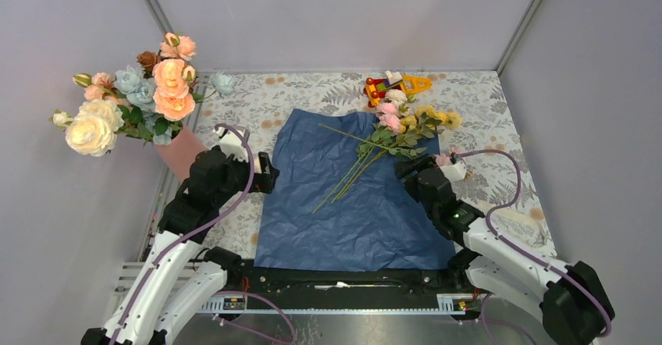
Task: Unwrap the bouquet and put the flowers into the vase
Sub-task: Pick up the fake flower from the wrapping paper.
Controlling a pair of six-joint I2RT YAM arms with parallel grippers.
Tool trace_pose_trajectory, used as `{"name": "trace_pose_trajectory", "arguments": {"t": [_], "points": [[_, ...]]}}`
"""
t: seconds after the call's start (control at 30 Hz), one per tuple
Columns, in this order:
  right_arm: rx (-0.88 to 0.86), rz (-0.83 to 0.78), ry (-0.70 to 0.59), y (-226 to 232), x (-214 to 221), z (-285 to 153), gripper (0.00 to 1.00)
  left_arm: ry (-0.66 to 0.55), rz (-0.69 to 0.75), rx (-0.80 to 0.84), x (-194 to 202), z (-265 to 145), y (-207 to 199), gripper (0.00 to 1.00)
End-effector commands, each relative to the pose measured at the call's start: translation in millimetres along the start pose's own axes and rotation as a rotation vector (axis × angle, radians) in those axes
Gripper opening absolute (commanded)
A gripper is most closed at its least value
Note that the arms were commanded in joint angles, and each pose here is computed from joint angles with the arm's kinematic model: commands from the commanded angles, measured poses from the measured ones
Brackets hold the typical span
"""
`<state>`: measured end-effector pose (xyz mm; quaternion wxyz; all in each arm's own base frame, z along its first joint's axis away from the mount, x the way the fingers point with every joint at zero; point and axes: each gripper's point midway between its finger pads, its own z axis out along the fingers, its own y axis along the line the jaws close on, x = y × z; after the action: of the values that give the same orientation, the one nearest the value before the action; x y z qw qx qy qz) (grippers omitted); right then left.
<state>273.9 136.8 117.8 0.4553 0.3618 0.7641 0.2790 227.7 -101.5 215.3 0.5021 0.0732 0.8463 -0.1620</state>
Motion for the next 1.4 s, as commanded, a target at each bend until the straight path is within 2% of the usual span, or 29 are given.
{"name": "trace_pose_trajectory", "arguments": {"t": [0.0, 0.27, 0.47, 0.9, 1.1, 1.37], "points": [[-0.016, 0.104, -0.188, 33.0, -23.9, 4.0, 0.72, -0.054, 0.000, 0.009, -13.6, 1.2, -2.8, 0.96], [0.056, 0.190, -0.226, 31.9, -9.4, 32.5, 0.68, -0.038, 0.006, 0.018, -10.1, 1.3, -4.0, 0.96], [0.067, 0.150, -0.229, 50.1, 1.0, 51.0, 0.65, -0.017, 0.008, 0.056, -6.6, 2.8, -10.5, 0.96], [0.146, 0.214, -0.331, 53.9, 9.2, 96.0, 0.54, 0.010, 0.022, 0.050, -1.6, 5.4, -8.5, 0.96], [0.192, 0.283, -0.304, 39.3, 17.8, 112.6, 0.46, 0.015, 0.030, 0.056, -1.3, 6.3, -9.3, 0.96], [0.226, 0.347, -0.295, 21.9, 22.1, 124.4, 0.45, 0.026, 0.036, 0.064, 0.5, 7.1, -10.3, 0.96]]}}
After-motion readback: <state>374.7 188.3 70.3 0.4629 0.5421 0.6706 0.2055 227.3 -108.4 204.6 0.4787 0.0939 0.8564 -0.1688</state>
